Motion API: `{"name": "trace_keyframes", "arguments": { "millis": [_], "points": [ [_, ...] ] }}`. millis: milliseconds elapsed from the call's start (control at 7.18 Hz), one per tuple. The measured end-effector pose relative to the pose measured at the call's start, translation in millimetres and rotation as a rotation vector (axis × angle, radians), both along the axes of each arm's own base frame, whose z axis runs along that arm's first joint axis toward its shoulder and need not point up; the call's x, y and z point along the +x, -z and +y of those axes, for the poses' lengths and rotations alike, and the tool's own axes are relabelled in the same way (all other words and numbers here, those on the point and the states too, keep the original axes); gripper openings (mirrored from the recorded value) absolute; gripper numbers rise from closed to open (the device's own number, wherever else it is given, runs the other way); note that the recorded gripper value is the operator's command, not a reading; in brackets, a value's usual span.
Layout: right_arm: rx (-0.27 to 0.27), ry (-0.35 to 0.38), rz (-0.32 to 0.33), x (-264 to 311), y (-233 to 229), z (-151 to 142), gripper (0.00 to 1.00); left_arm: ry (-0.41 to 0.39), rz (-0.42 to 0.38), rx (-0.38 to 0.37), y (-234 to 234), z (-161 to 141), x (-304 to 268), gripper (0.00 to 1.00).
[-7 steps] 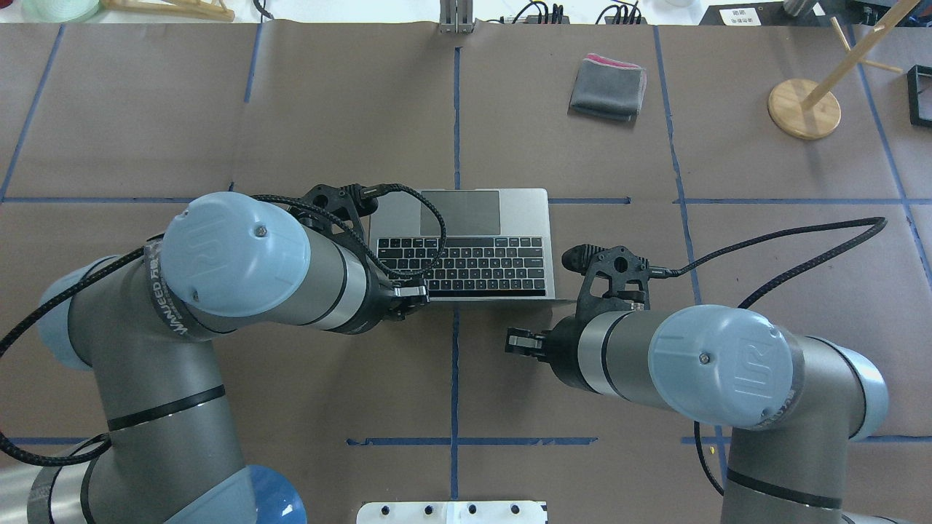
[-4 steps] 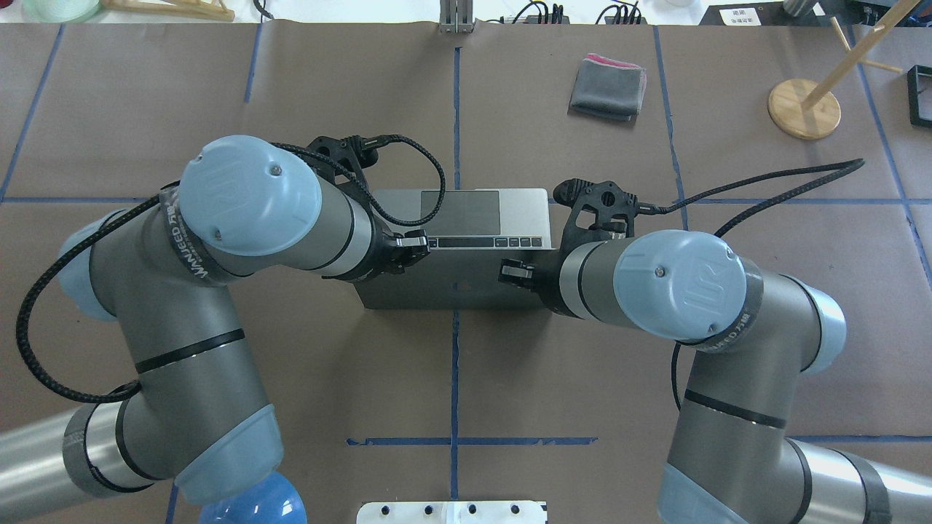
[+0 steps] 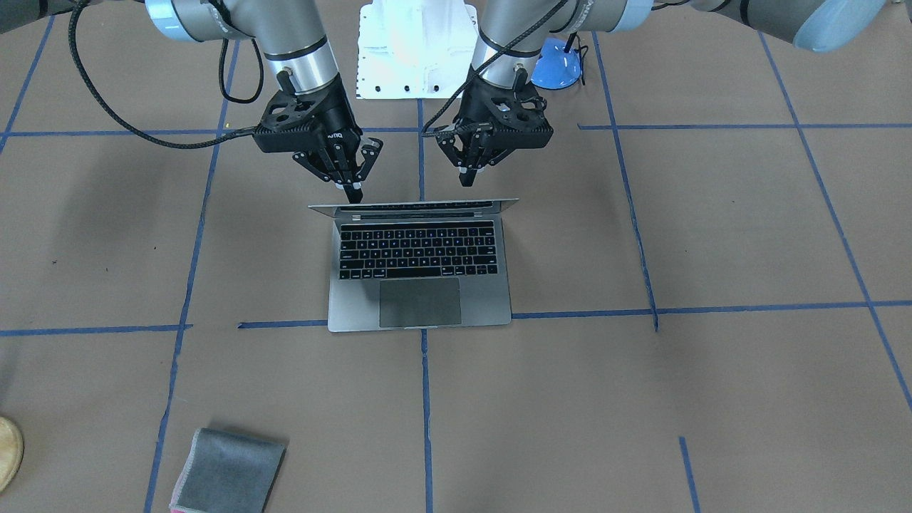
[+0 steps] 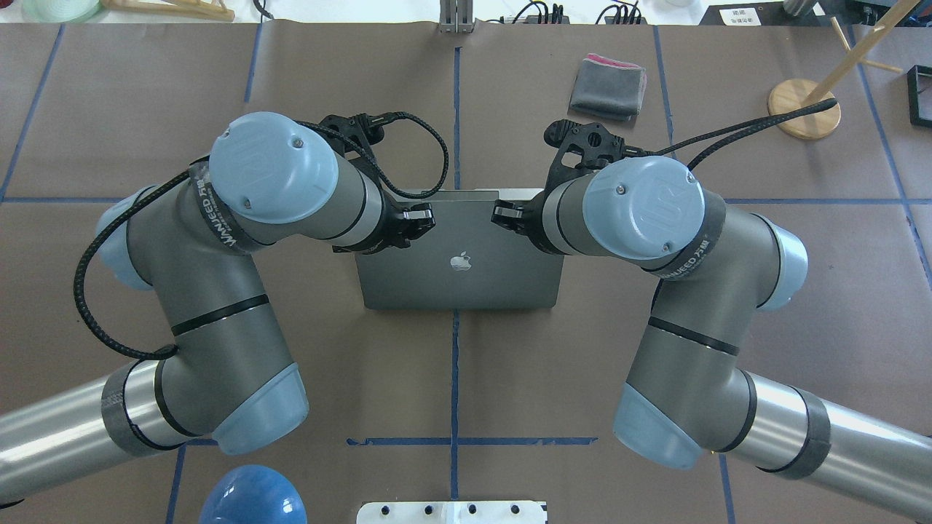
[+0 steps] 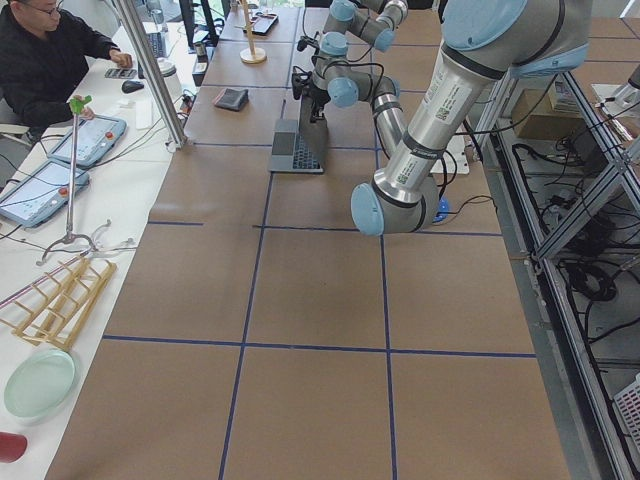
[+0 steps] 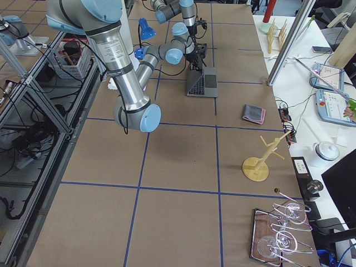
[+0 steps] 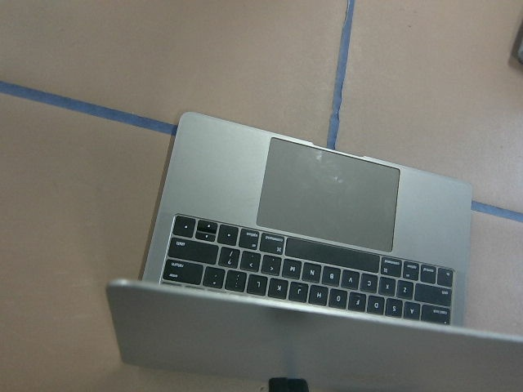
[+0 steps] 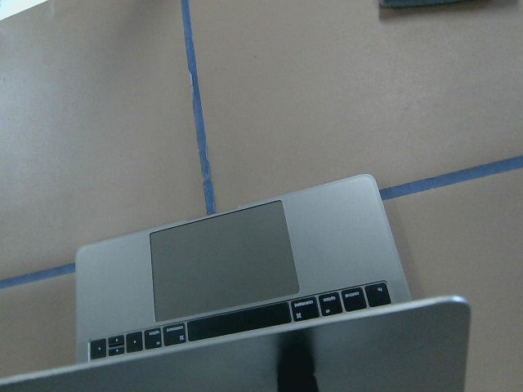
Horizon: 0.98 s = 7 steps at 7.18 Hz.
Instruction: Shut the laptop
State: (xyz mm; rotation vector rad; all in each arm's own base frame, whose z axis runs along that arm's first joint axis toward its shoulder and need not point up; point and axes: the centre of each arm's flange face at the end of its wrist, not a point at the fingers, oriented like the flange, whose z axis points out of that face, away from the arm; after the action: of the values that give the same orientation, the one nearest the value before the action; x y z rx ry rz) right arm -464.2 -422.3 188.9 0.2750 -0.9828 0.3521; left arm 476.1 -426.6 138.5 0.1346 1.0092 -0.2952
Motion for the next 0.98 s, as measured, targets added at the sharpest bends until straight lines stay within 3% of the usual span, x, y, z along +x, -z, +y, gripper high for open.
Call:
{"name": "trace_keyframes", "arguments": {
  "millis": [975],
  "points": [
    [-0.012,-0.006,0.030,-35.2,-36.2,-45.7,0.00,0.029,-0.035,-0.006,-36.4,-59.8,41.5,0.00]
  ]
}}
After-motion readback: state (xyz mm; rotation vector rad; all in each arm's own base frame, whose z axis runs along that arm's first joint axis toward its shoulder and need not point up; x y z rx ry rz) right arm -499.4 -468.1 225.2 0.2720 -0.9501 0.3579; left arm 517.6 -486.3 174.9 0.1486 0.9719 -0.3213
